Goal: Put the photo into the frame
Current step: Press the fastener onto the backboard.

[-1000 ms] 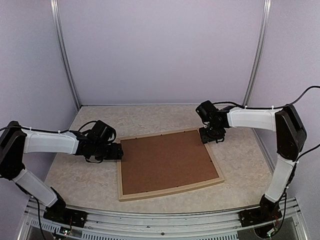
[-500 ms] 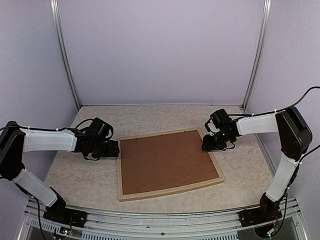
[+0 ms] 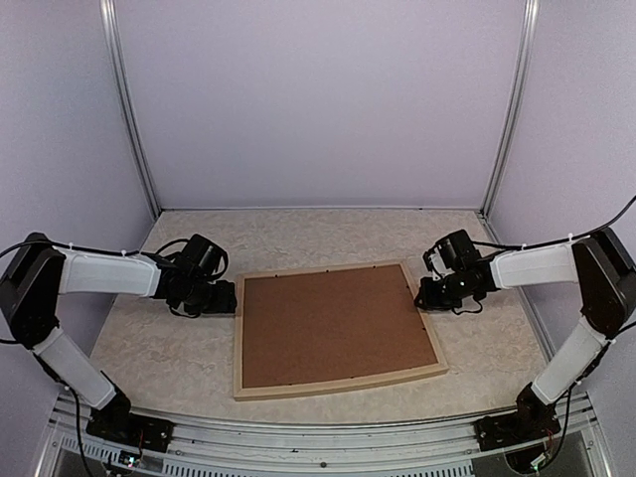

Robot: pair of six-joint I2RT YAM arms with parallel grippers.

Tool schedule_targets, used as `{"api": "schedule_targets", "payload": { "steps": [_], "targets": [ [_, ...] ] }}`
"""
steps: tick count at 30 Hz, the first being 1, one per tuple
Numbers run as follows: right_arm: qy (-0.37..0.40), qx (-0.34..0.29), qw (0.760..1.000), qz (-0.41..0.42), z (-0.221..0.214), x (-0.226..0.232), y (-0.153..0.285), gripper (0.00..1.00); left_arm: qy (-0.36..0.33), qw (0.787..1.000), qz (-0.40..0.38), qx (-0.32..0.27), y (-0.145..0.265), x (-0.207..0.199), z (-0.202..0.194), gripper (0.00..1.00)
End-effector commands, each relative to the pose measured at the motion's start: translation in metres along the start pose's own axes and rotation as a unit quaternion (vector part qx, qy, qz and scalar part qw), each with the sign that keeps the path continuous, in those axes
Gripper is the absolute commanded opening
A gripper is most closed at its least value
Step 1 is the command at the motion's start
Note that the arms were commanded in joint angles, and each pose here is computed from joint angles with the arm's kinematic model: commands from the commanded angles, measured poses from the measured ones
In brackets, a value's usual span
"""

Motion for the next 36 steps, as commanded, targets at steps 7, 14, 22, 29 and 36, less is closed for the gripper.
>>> {"api": "schedule_targets", "payload": {
  "steps": [7, 14, 22, 29, 36],
  "targets": [
    [-0.068, 0.012, 0.997, 0.031, -0.051, 0.009, 0.017, 0.16, -0.015, 0.999, -0.031, 0.025, -0.006, -0.02, 0.01, 0.66],
    [-0.062, 0.013, 0.998, 0.03, -0.053, 0.012, 0.014, 0.22, -0.039, 0.998, -0.006, 0.046, -0.001, -0.023, 0.011, 0.7],
    [-0.049, 0.005, 0.998, 0.026, -0.05, 0.013, 0.013, 0.41, -0.063, 0.996, 0.048, 0.041, 0.002, -0.02, 0.01, 0.9],
    [-0.042, 0.004, 0.999, 0.024, -0.048, 0.013, 0.013, 0.41, -0.083, 0.992, 0.088, 0.034, 0.003, -0.024, 0.011, 0.99],
    [-0.036, 0.006, 0.999, 0.026, -0.049, 0.013, 0.012, 0.41, -0.077, 0.992, 0.091, 0.035, 0.003, -0.023, 0.011, 0.99]
  ]
}}
Point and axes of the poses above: each gripper's point midway between its finger pads, its own y axis back along the fingers, its own x axis along the line the jaws close on, z = x × y, the point moved 2 cm from there along y, back along the fingers, and after that the axes turned 10 degrees about y, right-handed, at the moved point
